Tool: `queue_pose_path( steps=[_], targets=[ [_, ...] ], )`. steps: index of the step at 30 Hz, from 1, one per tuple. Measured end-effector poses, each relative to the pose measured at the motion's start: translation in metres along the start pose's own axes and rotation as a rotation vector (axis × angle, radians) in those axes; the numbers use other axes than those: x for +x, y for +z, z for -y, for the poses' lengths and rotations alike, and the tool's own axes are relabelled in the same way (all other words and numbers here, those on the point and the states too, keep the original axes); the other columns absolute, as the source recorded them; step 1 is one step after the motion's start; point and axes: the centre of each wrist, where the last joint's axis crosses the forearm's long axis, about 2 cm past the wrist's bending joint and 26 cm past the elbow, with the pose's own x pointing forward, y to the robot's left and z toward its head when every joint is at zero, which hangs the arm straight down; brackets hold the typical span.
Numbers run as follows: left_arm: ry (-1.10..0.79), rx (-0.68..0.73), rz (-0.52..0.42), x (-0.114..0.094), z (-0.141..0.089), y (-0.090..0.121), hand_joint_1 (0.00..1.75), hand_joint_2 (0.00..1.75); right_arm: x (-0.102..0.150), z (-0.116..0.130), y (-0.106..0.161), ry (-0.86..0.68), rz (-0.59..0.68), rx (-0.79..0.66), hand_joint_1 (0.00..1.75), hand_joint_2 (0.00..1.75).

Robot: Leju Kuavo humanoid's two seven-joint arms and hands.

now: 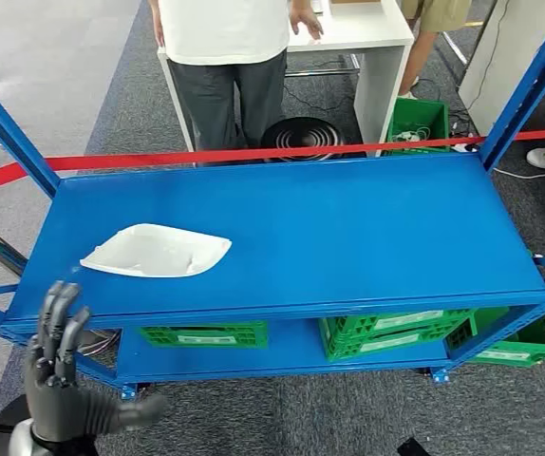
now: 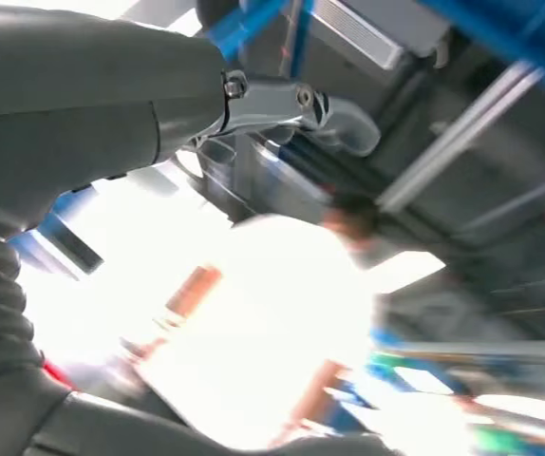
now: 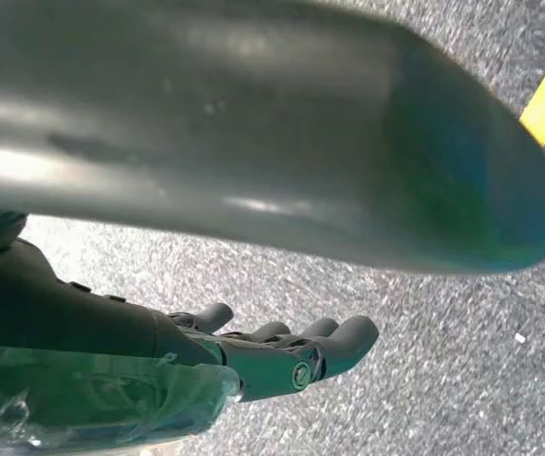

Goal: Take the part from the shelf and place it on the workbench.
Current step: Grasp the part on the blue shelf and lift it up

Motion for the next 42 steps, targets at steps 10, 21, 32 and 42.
queue_pose_path(
  steps=[10, 21, 32, 42],
  targets=[
    [-0.243, -0.073, -0.109, -0.038, -0.023, 0.011, 0.00, 1.75, 0.000, 0.000, 0.000, 0.003, -0.002, -0.002, 0.00, 0.00],
    [-0.355, -0.222, -0.209, -0.052, -0.023, 0.022, 0.00, 1.75, -0.003, 0.002, 0.000, 0.007, -0.004, -0.005, 0.00, 0.00],
    [-0.431, -0.444, -0.229, -0.093, -0.003, 0.009, 0.00, 1.75, 0.001, 0.006, 0.000, 0.033, 0.016, -0.010, 0.00, 0.00],
    [-0.485, -0.546, -0.274, -0.117, 0.017, 0.004, 0.00, 1.75, -0.002, 0.010, 0.000, 0.045, 0.009, -0.015, 0.00, 0.00]
  ],
)
